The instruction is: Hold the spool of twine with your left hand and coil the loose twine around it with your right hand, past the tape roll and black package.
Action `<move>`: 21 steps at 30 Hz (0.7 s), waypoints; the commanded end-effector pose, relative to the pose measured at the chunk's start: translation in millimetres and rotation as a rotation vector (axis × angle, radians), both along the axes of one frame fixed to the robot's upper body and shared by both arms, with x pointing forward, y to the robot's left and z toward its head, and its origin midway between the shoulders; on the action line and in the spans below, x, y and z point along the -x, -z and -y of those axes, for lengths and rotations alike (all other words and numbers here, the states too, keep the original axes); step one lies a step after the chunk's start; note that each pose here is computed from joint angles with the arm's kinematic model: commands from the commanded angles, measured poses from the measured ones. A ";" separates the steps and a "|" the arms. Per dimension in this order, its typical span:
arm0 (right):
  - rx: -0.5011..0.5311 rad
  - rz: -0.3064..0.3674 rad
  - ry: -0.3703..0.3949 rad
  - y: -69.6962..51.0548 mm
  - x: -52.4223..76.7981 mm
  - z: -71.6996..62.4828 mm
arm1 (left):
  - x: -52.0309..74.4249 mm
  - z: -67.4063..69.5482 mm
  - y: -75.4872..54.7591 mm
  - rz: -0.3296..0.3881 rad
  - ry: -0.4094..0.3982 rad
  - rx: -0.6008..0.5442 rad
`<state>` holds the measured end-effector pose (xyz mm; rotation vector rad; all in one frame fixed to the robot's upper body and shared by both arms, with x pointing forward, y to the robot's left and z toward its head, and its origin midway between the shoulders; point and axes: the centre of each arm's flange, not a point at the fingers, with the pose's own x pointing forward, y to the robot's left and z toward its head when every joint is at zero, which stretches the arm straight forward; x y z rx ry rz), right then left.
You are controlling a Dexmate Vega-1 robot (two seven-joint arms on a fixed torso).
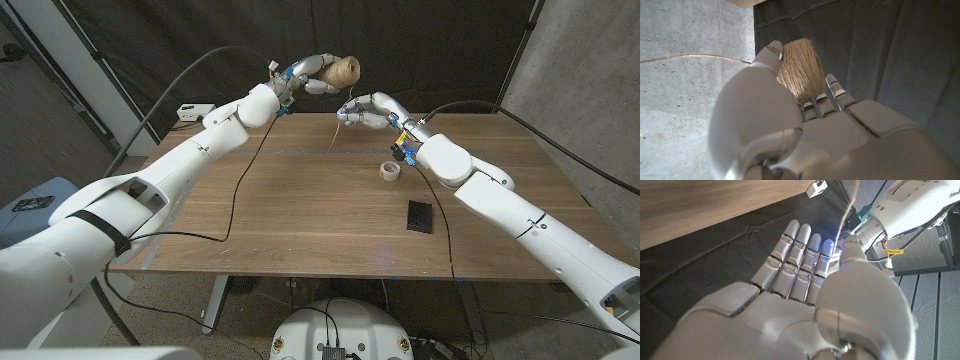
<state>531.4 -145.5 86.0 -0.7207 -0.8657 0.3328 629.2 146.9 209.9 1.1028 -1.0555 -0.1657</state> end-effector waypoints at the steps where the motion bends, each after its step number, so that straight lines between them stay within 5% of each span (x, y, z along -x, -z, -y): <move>1: 0.021 -0.035 -0.025 7.0 5.2 -13.3 | 7.9 -12.4 2.5 -0.006 -0.002 -0.005; 21: 0.064 -0.072 -0.071 15.9 11.3 -28.2 | 20.9 -27.1 6.5 -0.001 -0.026 0.000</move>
